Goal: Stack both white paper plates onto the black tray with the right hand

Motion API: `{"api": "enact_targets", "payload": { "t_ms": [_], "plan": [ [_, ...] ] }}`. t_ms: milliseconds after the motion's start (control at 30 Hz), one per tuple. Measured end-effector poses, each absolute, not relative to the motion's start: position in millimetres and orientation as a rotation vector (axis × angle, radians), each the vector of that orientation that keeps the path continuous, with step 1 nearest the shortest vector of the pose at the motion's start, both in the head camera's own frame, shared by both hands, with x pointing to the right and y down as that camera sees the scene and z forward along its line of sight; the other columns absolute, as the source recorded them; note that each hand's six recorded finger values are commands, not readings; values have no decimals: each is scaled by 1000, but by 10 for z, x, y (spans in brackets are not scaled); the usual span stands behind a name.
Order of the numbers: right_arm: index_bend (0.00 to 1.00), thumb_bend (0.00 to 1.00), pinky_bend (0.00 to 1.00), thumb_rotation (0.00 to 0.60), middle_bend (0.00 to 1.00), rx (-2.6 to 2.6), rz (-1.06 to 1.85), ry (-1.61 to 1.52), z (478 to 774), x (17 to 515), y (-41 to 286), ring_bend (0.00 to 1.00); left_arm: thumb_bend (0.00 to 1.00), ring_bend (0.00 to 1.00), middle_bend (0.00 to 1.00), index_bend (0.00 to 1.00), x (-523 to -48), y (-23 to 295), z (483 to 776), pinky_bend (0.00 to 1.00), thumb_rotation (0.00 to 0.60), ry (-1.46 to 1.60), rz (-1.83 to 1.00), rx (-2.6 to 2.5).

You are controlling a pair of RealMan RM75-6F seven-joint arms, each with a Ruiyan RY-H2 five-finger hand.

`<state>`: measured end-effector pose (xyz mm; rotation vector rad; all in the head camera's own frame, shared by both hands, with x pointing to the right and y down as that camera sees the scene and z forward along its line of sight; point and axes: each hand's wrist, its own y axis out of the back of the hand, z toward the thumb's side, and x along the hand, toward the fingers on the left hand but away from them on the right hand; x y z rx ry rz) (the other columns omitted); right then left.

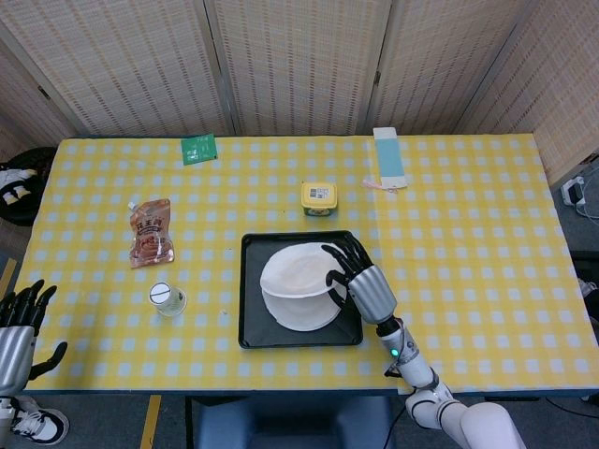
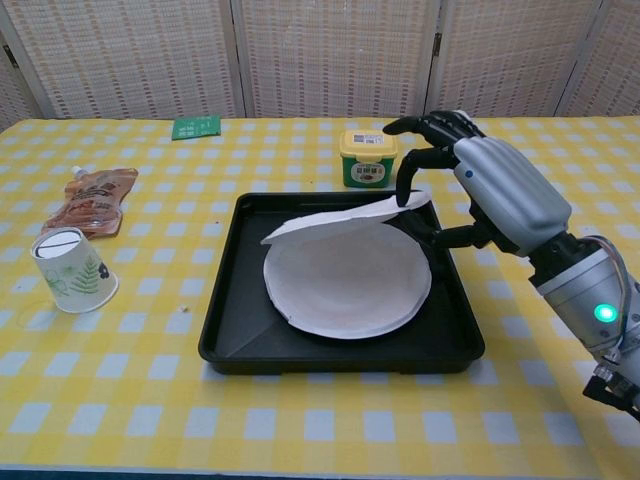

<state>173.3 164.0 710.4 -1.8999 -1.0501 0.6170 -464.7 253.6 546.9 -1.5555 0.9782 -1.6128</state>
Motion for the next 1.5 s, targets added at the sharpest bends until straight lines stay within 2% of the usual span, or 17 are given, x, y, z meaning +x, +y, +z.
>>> {"api": "enact_targets", "payload": {
  "t_ms": [167,400,500,533,633,767,1067,1500],
  "plan": [
    [637,466,0,600,164,-1917,641,-1031,7156,1784,1678,103,345,0,0,0,-4652,2537,5459,0,600,978,-1614,-1552],
    [313,466,0,600,14,-1947,688,-948,7232,1856,1750,15,345,0,0,0,-4636,2538,5478,0,600,971,-1614,-1563],
    [187,463,0,600,0,-1962,722,-903,7268,1868,1771,0,345,0,0,0,-4636,2540,5469,0,600,973,-1616,-1565],
    [119,447,0,600,0,-1966,730,-891,7273,1867,1777,0,345,0,0,0,-4638,2539,5465,0,600,975,-1616,-1566],
    [1,352,0,600,0,-1988,749,-845,7270,1849,1806,0,345,0,0,0,-4643,2539,5461,0,600,980,-1615,-1571],
    [0,273,0,600,0,-1999,774,-756,7231,1830,1866,0,345,0,0,0,-4651,2536,5462,0,600,987,-1616,-1588],
    [0,240,0,600,0,-2058,864,-602,7067,1927,1975,0,345,0,0,0,-4637,2534,5474,0,600,975,-1615,-1593],
    [0,237,0,600,0,-1896,1000,-733,6526,2677,1867,0,345,0,0,0,-4584,2529,5533,0,600,941,-1596,-1585]
  ]
}}
